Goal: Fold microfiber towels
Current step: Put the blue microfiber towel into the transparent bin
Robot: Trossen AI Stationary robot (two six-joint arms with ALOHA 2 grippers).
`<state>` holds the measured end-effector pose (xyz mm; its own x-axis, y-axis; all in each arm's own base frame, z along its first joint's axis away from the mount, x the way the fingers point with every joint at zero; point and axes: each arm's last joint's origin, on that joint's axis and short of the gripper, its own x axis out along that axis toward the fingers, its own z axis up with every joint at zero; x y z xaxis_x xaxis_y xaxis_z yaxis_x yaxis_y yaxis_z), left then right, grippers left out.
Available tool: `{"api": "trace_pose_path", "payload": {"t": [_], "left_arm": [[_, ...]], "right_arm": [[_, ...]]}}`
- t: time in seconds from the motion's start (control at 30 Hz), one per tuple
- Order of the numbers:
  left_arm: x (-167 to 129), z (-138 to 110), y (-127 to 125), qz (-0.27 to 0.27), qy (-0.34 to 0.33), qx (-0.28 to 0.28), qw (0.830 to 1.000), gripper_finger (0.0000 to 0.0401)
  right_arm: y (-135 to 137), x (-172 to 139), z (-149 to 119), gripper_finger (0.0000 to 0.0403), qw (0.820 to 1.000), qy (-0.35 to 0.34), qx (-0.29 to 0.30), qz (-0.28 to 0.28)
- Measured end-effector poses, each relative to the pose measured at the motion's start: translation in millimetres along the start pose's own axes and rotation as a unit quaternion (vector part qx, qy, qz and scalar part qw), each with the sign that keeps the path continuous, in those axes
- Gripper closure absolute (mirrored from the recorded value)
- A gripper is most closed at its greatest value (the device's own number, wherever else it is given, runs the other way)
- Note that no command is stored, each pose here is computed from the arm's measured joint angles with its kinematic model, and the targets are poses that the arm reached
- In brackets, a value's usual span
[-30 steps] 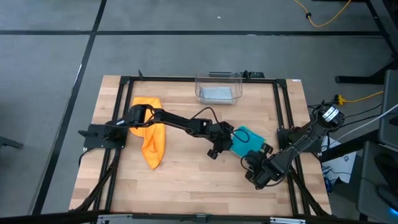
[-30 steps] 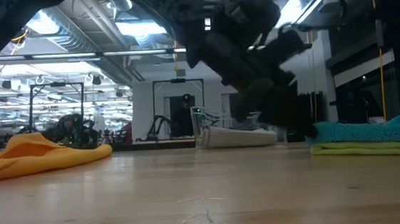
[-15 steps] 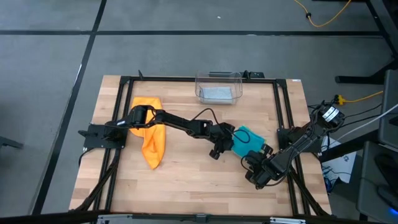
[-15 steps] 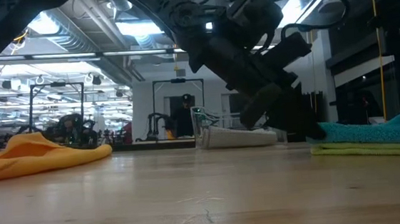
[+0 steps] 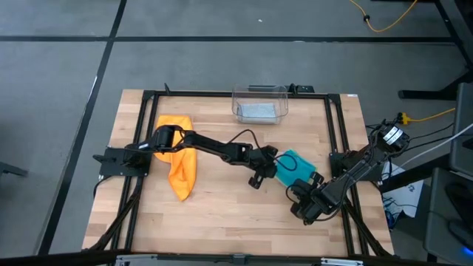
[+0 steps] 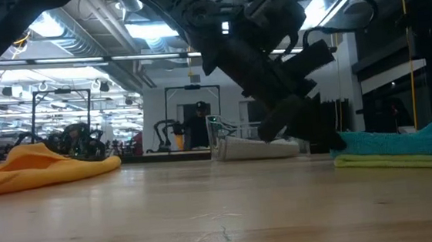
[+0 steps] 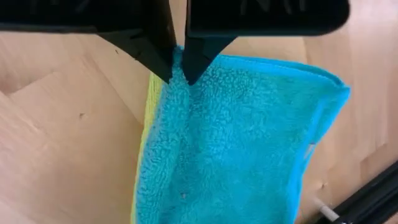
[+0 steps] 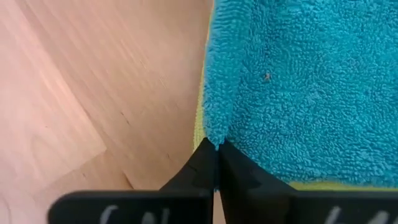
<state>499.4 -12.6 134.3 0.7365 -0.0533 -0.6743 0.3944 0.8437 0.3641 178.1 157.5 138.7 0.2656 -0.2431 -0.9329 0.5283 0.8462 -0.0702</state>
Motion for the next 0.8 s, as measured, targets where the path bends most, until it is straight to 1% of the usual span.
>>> {"api": "trace_pose_path", "payload": {"t": [0.1,0.2,0.33,0.5,0.63,0.73,0.8], "left_arm": [[-10,10,0,0.020,0.000,0.001,1.000,0.0398],[-23,21,0,0.038,0.003,0.006,0.999,0.0399],[-47,38,6,0.070,-0.004,0.012,0.997,0.0400],[-77,49,17,0.081,-0.006,0.002,0.997,0.0401],[-86,48,19,0.058,0.000,-0.020,0.998,0.0401],[-83,46,14,0.019,-0.006,-0.039,0.999,0.0401],[-77,45,8,0.004,-0.006,-0.041,0.999,0.0401]], "right_arm": [[4,-6,3,0.0397,1.000,0.000,0.011,0.002],[8,-18,9,0.0398,1.000,0.000,0.008,-0.007],[11,-42,21,0.0400,0.999,-0.023,-0.004,-0.043],[10,-70,36,0.0401,0.995,-0.053,-0.010,-0.085],[11,-77,44,0.0401,0.996,-0.045,0.003,-0.081],[11,-75,46,0.0401,0.997,-0.015,0.012,-0.076],[13,-72,45,0.0401,0.997,0.002,0.013,-0.076]]}}
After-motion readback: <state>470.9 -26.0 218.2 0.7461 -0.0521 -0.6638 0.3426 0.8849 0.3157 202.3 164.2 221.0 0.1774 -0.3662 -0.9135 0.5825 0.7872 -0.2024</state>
